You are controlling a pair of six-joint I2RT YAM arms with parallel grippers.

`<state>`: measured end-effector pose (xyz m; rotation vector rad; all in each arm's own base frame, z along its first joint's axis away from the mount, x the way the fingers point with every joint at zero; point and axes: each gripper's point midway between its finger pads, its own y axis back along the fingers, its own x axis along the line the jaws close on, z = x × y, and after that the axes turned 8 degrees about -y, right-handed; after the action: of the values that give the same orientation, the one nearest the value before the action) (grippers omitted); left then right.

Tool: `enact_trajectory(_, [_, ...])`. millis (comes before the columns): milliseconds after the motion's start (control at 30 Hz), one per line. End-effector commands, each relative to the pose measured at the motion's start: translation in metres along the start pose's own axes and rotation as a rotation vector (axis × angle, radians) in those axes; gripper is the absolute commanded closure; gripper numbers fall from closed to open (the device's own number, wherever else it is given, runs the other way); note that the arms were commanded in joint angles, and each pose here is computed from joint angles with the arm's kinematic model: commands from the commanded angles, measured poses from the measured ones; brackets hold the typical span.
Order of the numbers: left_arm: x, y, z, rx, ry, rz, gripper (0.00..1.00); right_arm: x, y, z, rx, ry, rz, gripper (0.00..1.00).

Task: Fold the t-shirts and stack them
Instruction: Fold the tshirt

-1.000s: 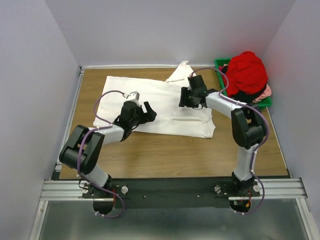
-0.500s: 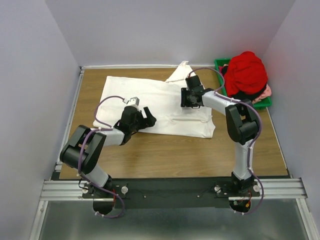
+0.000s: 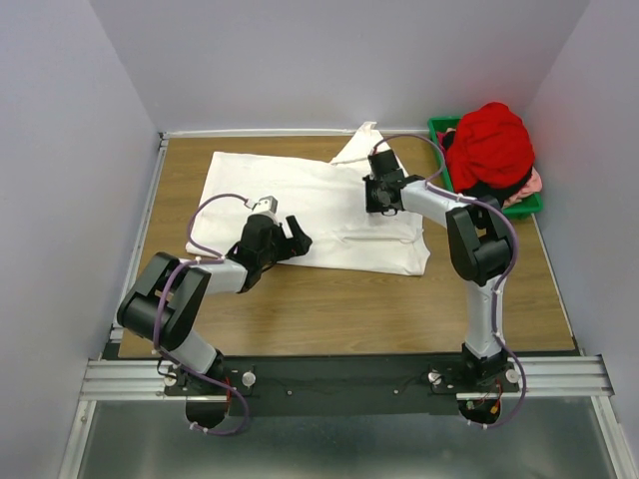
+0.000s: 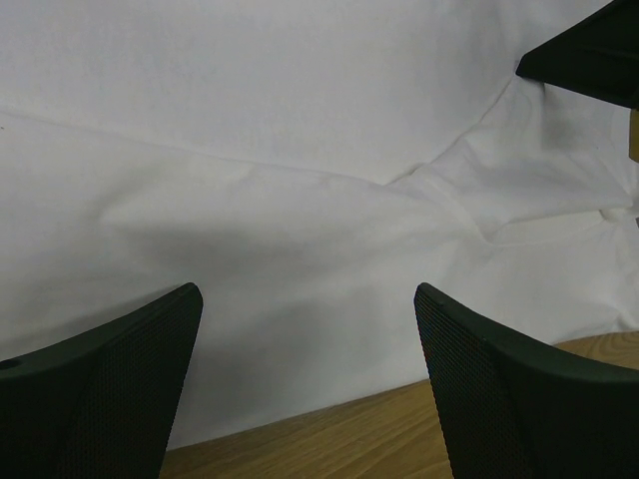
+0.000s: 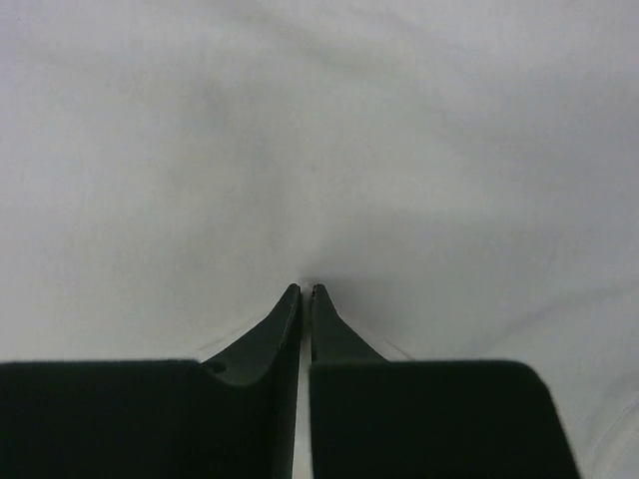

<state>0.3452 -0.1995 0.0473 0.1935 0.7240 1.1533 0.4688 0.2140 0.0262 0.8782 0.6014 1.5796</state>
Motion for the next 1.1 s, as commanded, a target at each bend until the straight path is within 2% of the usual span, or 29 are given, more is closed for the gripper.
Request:
enact_trajectory(0, [0.0, 0.005, 0.005, -0.034, 0.0, 0.01, 0.05, -0.007, -0.003, 0.002, -0.002, 0.016, -0.033, 0.95])
enact_trajectory(67, [0.0, 0.005, 0.005, -0.036, 0.0, 0.012, 0.05, -0.006, 0.0, 0.004, -0.007, 0.015, -0.03, 0.99])
enact_trajectory(500, [0.003, 0.009, 0.0, -0.029, 0.002, 0.019, 0.05, 0.022, 0.028, 0.047, -0.097, -0.004, 0.065, 1.0])
enact_trajectory(1067, [0.007, 0.008, -0.008, -0.008, 0.001, 0.025, 0.05, 0.064, -0.003, 0.057, -0.088, 0.048, 0.17, 1.0])
